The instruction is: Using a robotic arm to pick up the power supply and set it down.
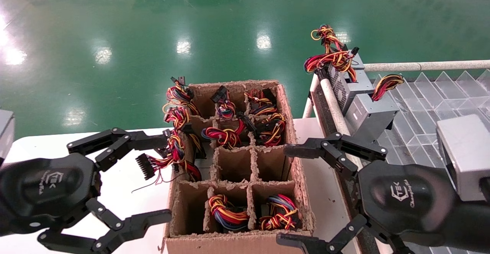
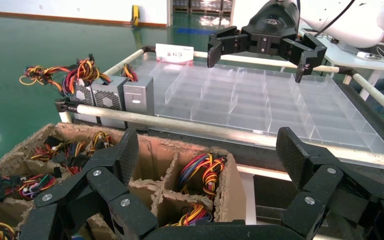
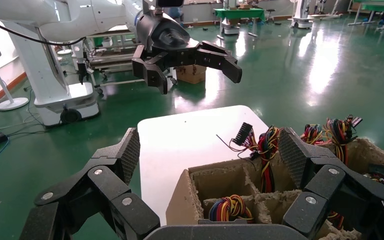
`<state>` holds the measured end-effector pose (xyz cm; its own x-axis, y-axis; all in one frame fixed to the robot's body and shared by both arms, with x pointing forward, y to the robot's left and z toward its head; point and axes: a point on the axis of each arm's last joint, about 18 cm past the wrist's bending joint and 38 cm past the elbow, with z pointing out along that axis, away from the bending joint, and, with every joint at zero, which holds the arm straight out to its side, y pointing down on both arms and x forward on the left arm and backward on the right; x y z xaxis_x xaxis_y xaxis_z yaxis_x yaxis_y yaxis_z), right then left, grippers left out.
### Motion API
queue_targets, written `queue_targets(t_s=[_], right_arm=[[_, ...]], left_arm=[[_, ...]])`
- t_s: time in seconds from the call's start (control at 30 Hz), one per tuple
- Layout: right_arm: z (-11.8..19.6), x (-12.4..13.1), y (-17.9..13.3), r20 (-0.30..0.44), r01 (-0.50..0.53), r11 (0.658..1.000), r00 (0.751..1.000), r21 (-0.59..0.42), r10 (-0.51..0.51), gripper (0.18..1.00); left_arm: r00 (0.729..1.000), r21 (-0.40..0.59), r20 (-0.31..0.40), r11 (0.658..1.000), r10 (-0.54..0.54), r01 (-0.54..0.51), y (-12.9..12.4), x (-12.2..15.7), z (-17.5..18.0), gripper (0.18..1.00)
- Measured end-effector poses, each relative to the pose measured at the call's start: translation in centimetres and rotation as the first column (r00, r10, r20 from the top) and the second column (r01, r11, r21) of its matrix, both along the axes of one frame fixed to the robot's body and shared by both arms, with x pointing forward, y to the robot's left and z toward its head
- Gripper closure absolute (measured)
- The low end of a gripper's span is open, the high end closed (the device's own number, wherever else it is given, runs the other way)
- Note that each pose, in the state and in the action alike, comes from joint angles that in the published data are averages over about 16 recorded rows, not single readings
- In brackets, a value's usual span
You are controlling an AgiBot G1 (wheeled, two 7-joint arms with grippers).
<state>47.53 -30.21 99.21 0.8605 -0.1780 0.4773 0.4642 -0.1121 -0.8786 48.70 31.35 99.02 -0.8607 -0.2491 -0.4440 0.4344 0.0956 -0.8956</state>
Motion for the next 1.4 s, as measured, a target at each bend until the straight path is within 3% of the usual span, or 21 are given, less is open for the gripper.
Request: queue_targets(t_s=[1.4], right_arm=[[-0.01, 0.16, -0.03, 0.004, 0.005, 1.000, 1.000, -0.002, -0.005, 0.179]], left_arm=[[1.000, 0.000, 0.000, 1.000, 0.000, 0.000, 0.00, 0.00, 0.00, 0.187]])
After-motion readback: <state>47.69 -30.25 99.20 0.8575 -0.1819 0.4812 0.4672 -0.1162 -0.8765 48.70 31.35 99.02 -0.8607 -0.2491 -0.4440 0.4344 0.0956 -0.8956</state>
